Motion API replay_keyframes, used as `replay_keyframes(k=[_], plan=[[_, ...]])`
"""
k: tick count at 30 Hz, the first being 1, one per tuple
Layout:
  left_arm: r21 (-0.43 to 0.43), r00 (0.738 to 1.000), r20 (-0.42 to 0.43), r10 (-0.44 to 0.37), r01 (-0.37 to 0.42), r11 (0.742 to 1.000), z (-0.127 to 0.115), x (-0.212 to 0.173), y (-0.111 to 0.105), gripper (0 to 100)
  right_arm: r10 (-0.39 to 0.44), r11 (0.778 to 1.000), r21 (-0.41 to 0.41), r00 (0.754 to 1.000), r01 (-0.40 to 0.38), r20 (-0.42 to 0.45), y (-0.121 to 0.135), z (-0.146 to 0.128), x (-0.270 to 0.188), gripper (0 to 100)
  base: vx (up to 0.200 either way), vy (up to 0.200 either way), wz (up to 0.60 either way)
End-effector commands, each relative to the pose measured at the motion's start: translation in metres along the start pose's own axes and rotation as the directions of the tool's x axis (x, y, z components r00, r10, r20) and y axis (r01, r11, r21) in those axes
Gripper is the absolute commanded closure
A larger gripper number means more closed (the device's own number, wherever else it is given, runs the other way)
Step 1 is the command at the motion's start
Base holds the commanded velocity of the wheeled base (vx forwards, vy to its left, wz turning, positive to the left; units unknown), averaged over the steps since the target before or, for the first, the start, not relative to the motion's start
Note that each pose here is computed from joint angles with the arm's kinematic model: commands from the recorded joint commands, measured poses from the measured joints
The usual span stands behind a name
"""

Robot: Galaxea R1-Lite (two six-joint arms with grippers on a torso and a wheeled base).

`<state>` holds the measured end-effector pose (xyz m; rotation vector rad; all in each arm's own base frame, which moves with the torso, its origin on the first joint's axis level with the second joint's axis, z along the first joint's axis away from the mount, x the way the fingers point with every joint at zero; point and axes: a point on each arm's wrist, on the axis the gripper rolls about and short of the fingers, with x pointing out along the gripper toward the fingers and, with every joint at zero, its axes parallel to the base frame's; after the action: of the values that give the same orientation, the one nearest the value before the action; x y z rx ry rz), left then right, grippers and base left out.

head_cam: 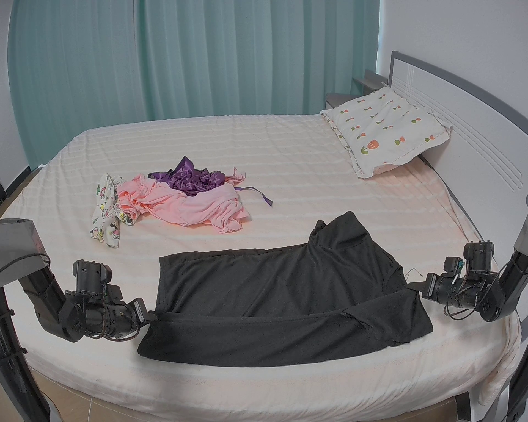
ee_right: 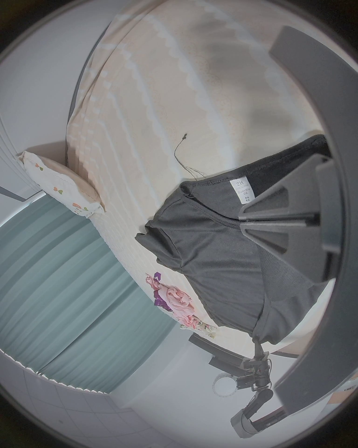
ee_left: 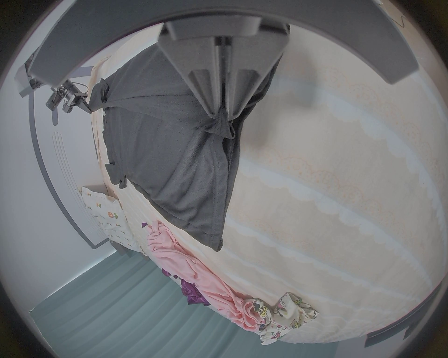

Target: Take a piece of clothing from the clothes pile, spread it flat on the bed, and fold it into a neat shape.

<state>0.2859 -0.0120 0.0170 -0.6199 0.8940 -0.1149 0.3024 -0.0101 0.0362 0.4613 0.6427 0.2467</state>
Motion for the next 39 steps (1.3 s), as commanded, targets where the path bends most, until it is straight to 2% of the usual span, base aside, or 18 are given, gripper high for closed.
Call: replay_keyframes(k=[1, 10, 29, 30, 31, 34, 39], plan=[[-0.007, 1.000, 0.000, 0.005, -0.005, 1.000, 0.001, 0.001, 0.002, 100, 0.003, 1.000, 0.000, 1.000, -0.003, 0.005, 0.000, 0.001, 0.000, 100, 0.000, 0.000, 0.00], [-0.011, 1.000, 0.001, 0.009, -0.009, 1.000, 0.001, 0.002, 0.004, 100, 0.009, 1.000, -0.007, 0.999, -0.009, 0.034, -0.003, 0.012, 0.016, 100, 0.000, 0.000, 0.00], [-0.041, 1.000, 0.014, 0.011, -0.010, 0.999, 0.003, 0.014, 0.010, 100, 0.020, 0.999, 0.043, 0.999, -0.022, 0.038, -0.016, 0.000, 0.046, 100, 0.000, 0.000, 0.00], [-0.042, 1.000, 0.013, 0.009, -0.008, 0.999, 0.003, 0.015, 0.010, 0, 0.026, 0.999, 0.039, 0.999, -0.028, 0.046, -0.016, 0.001, 0.047, 100, 0.000, 0.000, 0.00], [-0.041, 1.000, 0.012, 0.008, -0.008, 0.999, 0.002, 0.015, 0.009, 0, 0.029, 0.999, 0.041, 0.998, -0.031, 0.049, -0.016, 0.001, 0.049, 0, 0.000, 0.000, 0.00], [-0.041, 1.000, 0.011, 0.007, -0.006, 0.999, 0.002, 0.015, 0.009, 0, 0.034, 0.998, 0.051, 0.998, -0.036, 0.048, -0.014, 0.000, 0.050, 0, 0.000, 0.000, 0.00], [-0.047, 1.000, 0.009, 0.001, -0.001, 0.999, 0.003, 0.014, 0.010, 0, 0.041, 0.995, 0.079, 0.991, -0.052, 0.130, -0.009, 0.011, 0.040, 0, 0.000, 0.000, 0.00]])
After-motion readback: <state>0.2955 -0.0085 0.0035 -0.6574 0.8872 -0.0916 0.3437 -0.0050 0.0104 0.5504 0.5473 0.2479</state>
